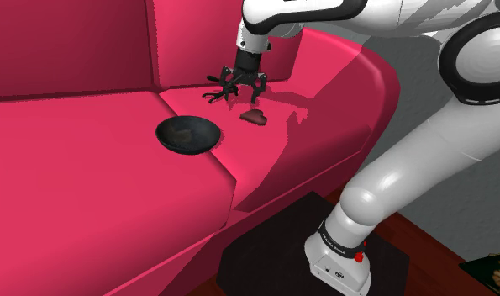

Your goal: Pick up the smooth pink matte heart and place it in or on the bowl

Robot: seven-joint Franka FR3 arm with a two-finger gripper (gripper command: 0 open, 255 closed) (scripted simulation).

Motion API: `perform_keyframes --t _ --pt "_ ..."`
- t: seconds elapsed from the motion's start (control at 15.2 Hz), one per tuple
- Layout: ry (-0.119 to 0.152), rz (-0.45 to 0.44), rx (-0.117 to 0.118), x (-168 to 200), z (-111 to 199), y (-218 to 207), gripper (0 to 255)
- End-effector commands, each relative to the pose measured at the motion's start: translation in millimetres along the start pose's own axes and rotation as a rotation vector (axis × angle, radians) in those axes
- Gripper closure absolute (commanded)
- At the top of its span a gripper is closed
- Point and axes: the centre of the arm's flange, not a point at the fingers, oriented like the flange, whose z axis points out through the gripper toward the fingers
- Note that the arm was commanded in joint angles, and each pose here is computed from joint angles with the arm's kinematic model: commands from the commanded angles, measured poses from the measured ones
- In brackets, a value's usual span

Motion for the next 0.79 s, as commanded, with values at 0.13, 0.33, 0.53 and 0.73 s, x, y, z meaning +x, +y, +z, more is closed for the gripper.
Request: perform_keyframes --t 0.13,0.33,0.53,0.73 --pt "0.000 0.000 0.000 1.2 4.2 -0.9 0" --pt "0.000 0.000 0.000 1.2 4.2 -0.9 0" --pt "0.000 0.000 0.000 1.2 4.1 -0.8 255" --pt "0.000 0.000 0.000 1.2 4.1 -0.8 255"
